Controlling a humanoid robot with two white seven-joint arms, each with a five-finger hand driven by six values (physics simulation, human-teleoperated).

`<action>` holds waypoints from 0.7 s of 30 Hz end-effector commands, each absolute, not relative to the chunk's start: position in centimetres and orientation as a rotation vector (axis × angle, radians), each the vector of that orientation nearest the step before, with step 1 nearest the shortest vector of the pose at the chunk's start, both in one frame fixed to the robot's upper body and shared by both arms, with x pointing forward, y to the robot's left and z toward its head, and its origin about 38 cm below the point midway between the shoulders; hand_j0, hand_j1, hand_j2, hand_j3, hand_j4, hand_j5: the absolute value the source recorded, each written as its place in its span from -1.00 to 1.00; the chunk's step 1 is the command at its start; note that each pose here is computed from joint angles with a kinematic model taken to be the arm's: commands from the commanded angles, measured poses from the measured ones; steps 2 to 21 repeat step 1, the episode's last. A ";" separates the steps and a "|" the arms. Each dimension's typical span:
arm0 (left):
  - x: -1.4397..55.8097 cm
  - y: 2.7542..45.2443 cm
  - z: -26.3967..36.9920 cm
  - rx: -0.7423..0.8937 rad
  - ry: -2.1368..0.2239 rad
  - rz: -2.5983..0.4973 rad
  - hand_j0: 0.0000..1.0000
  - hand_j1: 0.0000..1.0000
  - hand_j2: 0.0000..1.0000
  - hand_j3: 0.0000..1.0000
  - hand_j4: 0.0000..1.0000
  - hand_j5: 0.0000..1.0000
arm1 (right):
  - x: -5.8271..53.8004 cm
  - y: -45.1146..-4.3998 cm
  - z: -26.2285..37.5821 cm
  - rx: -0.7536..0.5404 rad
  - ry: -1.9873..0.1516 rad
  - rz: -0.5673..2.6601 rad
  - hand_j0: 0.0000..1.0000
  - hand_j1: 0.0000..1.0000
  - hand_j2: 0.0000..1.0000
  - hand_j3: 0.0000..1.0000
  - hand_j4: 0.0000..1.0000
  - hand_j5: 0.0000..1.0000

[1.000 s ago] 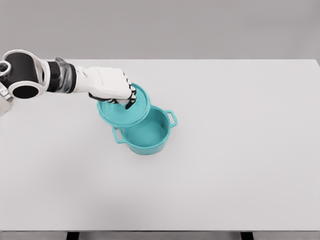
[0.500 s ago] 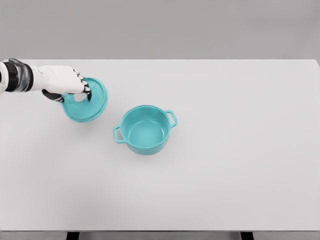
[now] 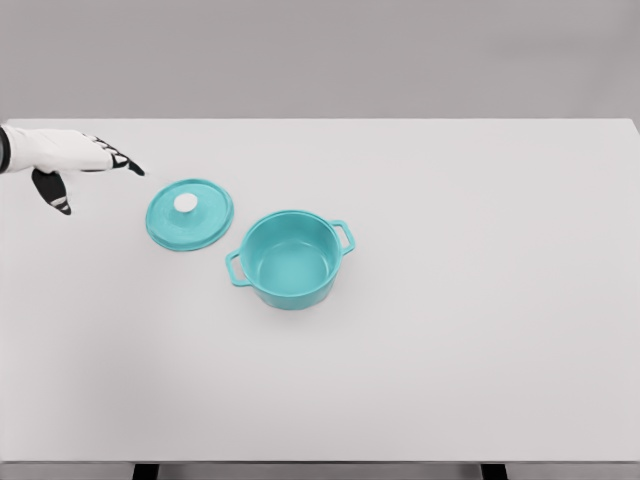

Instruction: Open the lid of the pot with left arm

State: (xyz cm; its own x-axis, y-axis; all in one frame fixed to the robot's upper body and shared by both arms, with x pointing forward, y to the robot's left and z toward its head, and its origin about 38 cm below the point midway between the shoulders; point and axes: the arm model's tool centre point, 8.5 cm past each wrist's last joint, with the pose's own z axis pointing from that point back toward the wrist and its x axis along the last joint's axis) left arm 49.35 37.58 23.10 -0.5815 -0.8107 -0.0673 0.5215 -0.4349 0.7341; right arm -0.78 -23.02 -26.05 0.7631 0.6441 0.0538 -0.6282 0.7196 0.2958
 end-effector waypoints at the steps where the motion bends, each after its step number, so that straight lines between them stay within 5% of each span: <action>1: 49.6 39.2 22.9 0.530 -0.850 -2.006 1.00 1.00 1.00 1.00 1.00 1.00 | -0.8 -23.0 -26.0 0.307 0.055 0.703 1.00 1.00 1.00 1.00 1.00 1.00; 21: 49.6 39.2 22.9 0.530 -0.850 -2.006 1.00 1.00 1.00 1.00 1.00 1.00 | -0.8 -23.0 -26.0 0.307 0.055 0.703 1.00 1.00 1.00 1.00 1.00 1.00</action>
